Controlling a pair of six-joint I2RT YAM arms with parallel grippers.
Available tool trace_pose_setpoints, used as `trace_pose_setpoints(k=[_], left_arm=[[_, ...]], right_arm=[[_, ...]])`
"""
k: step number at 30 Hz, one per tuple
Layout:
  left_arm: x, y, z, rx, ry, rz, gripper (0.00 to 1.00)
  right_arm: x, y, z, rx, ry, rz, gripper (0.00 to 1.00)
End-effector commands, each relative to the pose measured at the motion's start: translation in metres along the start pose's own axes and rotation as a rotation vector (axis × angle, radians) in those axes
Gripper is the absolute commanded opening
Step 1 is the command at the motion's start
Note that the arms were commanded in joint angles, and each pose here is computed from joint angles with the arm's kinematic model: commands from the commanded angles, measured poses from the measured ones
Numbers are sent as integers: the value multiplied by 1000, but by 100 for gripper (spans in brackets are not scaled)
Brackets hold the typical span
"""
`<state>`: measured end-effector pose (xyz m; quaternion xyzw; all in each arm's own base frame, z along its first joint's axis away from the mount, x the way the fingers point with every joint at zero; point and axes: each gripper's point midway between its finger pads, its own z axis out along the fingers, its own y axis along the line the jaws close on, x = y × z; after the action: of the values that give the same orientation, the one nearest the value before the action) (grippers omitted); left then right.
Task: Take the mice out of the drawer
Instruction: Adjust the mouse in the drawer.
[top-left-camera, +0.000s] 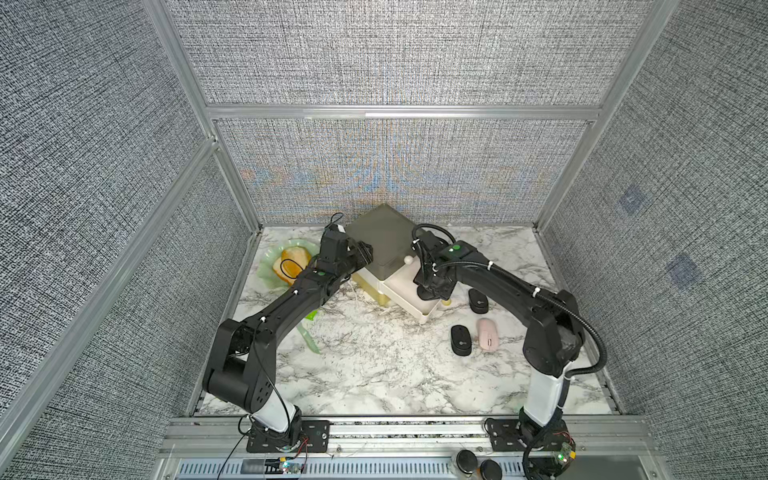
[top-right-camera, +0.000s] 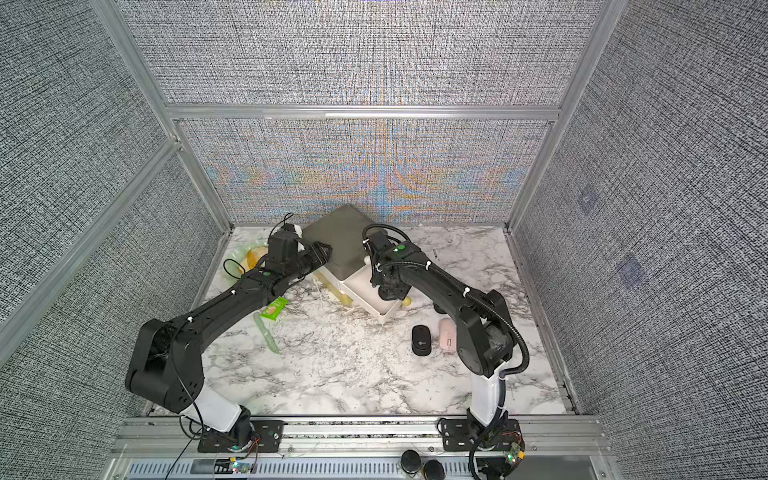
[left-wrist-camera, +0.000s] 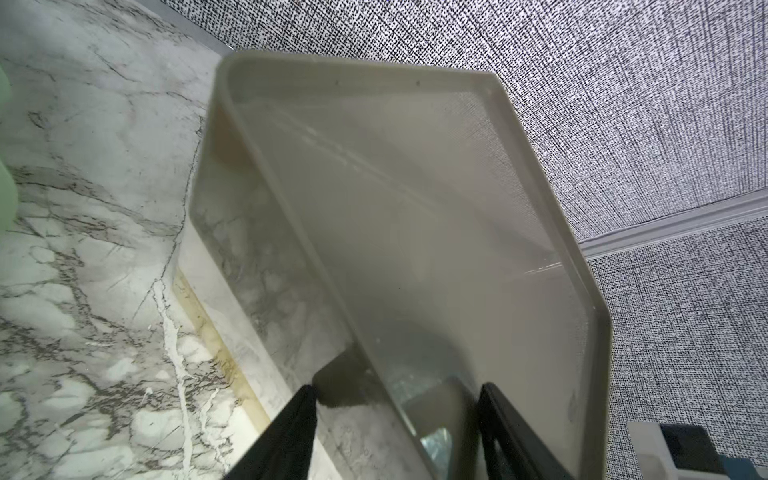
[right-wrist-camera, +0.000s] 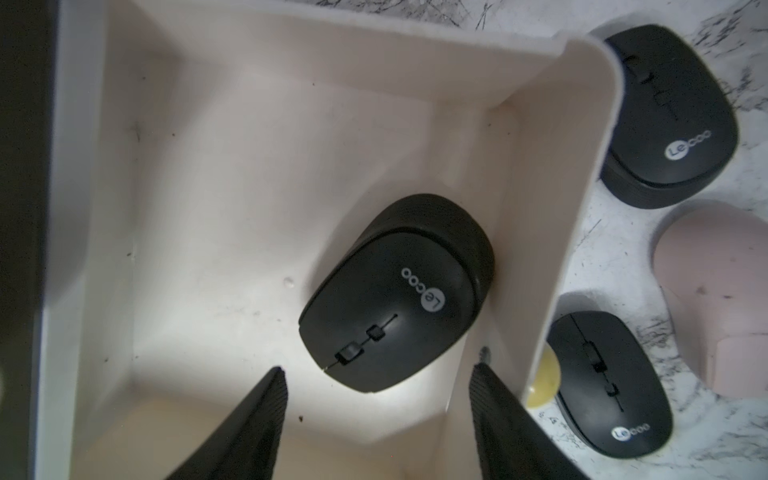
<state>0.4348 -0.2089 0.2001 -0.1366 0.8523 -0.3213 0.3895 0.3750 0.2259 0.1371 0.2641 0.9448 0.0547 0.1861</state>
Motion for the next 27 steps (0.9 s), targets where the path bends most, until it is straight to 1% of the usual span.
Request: trace_pose_setpoints(k=[1,3,6,13,16,21,23,25,27], left_arm=[[13,10,3,-29,51,11,63],[13,10,3,-31,55,10,63],[13,9,3,-29,52,9,63],[13,11,5,-37,52,4,63],[13,13,5,-41,53,4,63],[12,12,3,-40,47,4,63],[12,12,3,-41,47,3,63],[12,12,4,-39,48,2,63],[13,12,4,-38,54,2,63]], right_arm=[[0,-9,7,40,7,74,73],[2,-8,15,34,33,94,74],[-6,-8,16,53,5,88,76],[-16,5,28,23,13,77,76],[-19,7,25,29,-3,56,75],[-17,1,26,27,10,46,76],[-13,10,29,-15,35,-8,76],[-14,10,24,-1,39,-53,78],[-15,13,17,-20,32,-127,81]])
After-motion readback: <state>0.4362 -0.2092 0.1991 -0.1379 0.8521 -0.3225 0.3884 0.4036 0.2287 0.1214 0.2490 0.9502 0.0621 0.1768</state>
